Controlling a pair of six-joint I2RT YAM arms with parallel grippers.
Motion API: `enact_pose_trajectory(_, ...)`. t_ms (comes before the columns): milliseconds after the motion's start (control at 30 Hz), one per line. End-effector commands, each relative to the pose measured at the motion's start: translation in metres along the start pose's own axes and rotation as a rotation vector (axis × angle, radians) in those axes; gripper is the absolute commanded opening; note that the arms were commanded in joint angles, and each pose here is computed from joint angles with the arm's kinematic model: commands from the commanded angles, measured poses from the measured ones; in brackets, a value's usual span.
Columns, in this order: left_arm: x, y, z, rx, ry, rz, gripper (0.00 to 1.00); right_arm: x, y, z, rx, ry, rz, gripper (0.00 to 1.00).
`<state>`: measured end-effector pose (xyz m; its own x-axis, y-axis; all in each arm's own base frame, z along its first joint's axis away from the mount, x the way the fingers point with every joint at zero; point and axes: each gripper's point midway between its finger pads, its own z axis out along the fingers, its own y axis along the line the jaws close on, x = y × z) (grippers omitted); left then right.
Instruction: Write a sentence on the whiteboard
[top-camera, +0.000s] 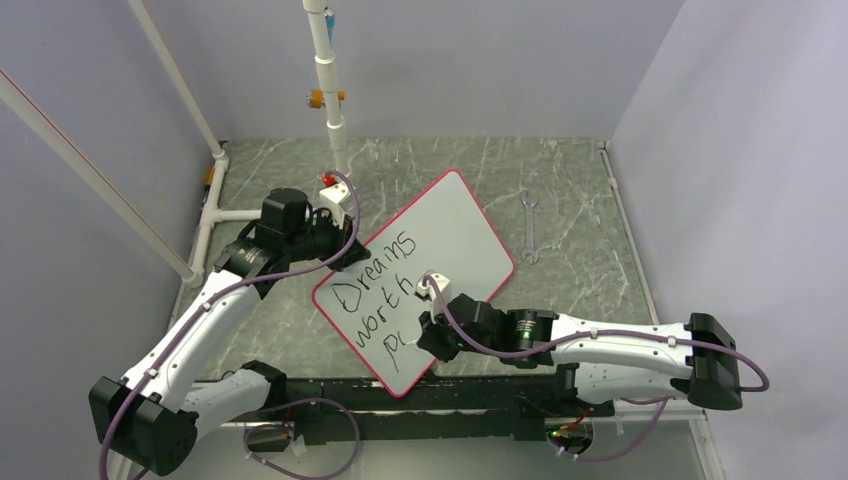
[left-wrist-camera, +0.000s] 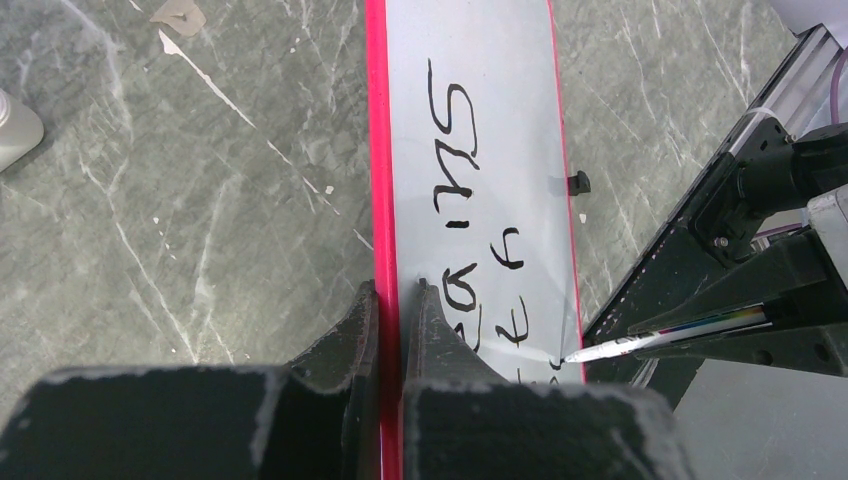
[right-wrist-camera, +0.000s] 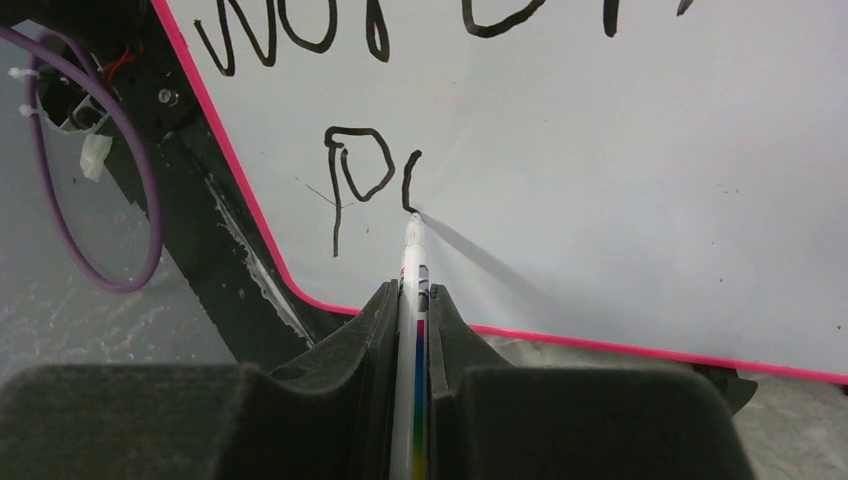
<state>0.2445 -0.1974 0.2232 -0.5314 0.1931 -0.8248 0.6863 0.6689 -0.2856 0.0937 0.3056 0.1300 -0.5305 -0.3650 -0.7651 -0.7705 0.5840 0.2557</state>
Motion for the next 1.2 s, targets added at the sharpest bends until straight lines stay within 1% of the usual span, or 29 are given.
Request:
enact_pose_trajectory(0,0.000,0.011,0.001,-0.050,-0.001,0.098,0.00,-0.010,-0.017,-0.004,0.103,-0.032,0.002,0.00)
enact_pose_trajectory(600,0.000,0.011,0.001,-0.052,-0.002,0.098,0.00,-0.047,-0.024,-0.003,0.186,-0.100,-0.007,0.00)
enact_pose_trajectory(967,-0.001,0.010,0.001,-0.050,-0.004,0.102,0.00,-0.066,-0.022,-0.003,0.184,-0.134,-0.005,0.00)
enact_pose_trajectory(1167,-0.001,0.010,0.000,-0.050,-0.004,0.103,0.00,-0.068,-0.020,0.000,0.176,-0.133,-0.006,0.00)
